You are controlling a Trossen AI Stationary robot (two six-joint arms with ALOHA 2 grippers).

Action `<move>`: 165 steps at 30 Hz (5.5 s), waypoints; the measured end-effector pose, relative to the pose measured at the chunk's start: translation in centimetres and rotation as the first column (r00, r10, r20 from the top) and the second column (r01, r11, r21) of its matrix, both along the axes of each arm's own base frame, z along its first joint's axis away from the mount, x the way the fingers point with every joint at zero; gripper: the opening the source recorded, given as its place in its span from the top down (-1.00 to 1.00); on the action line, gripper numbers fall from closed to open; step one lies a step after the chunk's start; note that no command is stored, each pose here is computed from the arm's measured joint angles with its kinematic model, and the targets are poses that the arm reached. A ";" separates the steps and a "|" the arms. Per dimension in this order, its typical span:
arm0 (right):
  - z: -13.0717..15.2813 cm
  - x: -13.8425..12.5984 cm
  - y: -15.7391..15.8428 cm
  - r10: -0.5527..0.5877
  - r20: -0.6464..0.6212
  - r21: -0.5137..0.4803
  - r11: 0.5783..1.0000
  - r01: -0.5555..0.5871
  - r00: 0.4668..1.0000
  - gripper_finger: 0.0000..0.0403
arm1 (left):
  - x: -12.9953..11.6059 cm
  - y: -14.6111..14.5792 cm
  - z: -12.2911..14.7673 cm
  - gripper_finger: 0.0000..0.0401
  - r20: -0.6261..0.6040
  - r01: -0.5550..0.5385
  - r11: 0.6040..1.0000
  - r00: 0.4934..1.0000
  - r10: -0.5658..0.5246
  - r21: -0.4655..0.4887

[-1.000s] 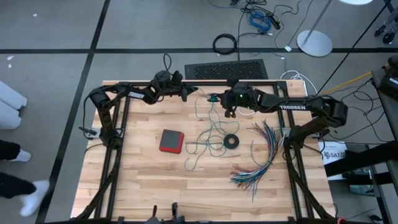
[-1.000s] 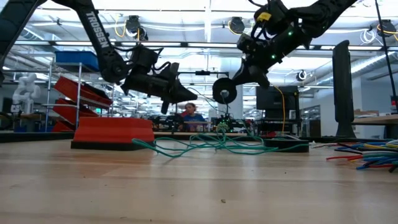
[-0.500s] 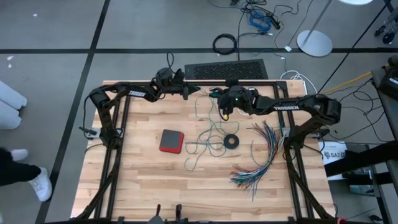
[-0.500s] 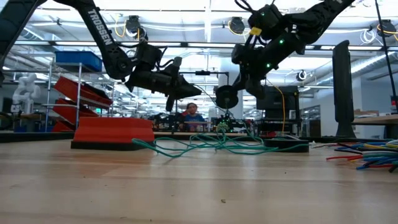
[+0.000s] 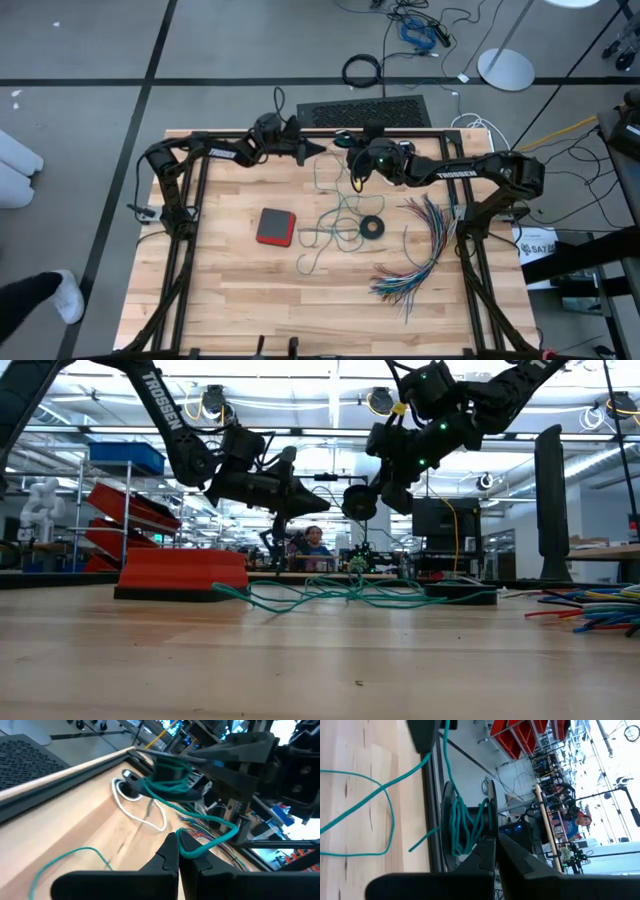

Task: Coiling cords
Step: Coil the green wire cable on the spool

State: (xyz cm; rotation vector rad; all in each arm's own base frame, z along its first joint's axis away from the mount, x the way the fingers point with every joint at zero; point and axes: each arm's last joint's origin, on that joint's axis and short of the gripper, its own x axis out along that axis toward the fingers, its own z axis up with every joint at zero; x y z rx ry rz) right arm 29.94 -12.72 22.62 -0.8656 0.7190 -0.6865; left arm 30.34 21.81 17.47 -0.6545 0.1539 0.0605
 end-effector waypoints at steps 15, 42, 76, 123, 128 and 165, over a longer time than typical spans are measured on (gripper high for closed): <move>0.1 0.0 -0.1 -0.020 0.008 -0.014 1.000 0.020 1.000 1.00 | 3.6 -2.7 2.8 1.00 0.084 0.107 0.993 0.990 -0.111 0.050; 0.7 0.8 1.3 0.071 0.097 -0.001 0.997 -0.072 0.993 1.00 | 5.6 -6.0 1.7 1.00 -0.104 0.122 0.983 0.989 -0.108 0.139; 2.0 1.1 0.8 0.063 0.559 0.266 0.931 -0.251 0.827 1.00 | 5.7 -5.2 2.1 1.00 -0.087 -0.101 0.931 0.986 0.140 0.351; 2.4 -0.4 -2.8 -0.066 0.745 0.465 0.766 -0.445 0.664 1.00 | 7.6 -8.8 3.6 1.00 0.018 -0.333 0.734 0.916 0.400 0.592; 2.6 -0.3 -2.7 -0.058 0.758 0.448 0.770 -0.454 0.649 1.00 | 7.5 -8.4 3.1 1.00 0.007 -0.346 0.736 0.907 0.421 0.582; 1.8 -0.4 -2.7 -0.025 0.695 0.485 0.754 -0.443 0.719 1.00 | 6.3 -6.0 0.4 0.82 -0.130 -0.261 0.691 0.879 0.459 0.674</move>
